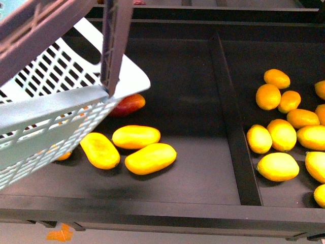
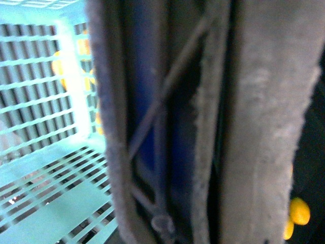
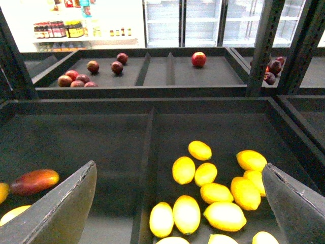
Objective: Pick lemon and mango into basket
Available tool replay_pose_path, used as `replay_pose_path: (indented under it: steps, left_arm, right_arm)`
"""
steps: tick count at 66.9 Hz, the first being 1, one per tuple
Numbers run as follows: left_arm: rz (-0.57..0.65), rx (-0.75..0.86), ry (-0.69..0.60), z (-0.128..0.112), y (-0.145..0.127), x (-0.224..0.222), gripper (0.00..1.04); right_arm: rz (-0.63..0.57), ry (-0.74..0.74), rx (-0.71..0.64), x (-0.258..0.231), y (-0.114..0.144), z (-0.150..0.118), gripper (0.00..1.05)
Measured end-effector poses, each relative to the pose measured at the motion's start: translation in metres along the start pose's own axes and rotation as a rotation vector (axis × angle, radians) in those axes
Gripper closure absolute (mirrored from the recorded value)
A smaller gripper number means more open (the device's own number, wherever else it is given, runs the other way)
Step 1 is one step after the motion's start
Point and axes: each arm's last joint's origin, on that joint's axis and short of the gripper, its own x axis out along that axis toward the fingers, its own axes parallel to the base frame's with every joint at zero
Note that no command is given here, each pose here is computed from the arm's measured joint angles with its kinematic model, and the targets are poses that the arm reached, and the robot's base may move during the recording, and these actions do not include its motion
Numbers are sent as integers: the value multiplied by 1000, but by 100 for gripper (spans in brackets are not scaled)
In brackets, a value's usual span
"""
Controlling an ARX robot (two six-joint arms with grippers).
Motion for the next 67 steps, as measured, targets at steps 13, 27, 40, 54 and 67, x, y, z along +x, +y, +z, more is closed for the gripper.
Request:
replay_pose_path:
  steps: [13,27,40,54,67]
  left_arm:
    - [-197,138,170,-13,-54,27,90]
    - [-357,217,333,-46,-87,30,90]
    - [-448,248,368,-59,-96,31,90]
    - [-497,270,388,-61,-99,30,90]
    - [-479,270,367,-61,-98,32,90]
  right_arm:
    - [0,0,0,0,0,0,9]
    - [-1,0,0,0,0,0,9]
    - [0,0,0,0,0,0,9]
    - [0,0,0,0,0,0,9]
    - [-162,330,157,6,-6,2,9]
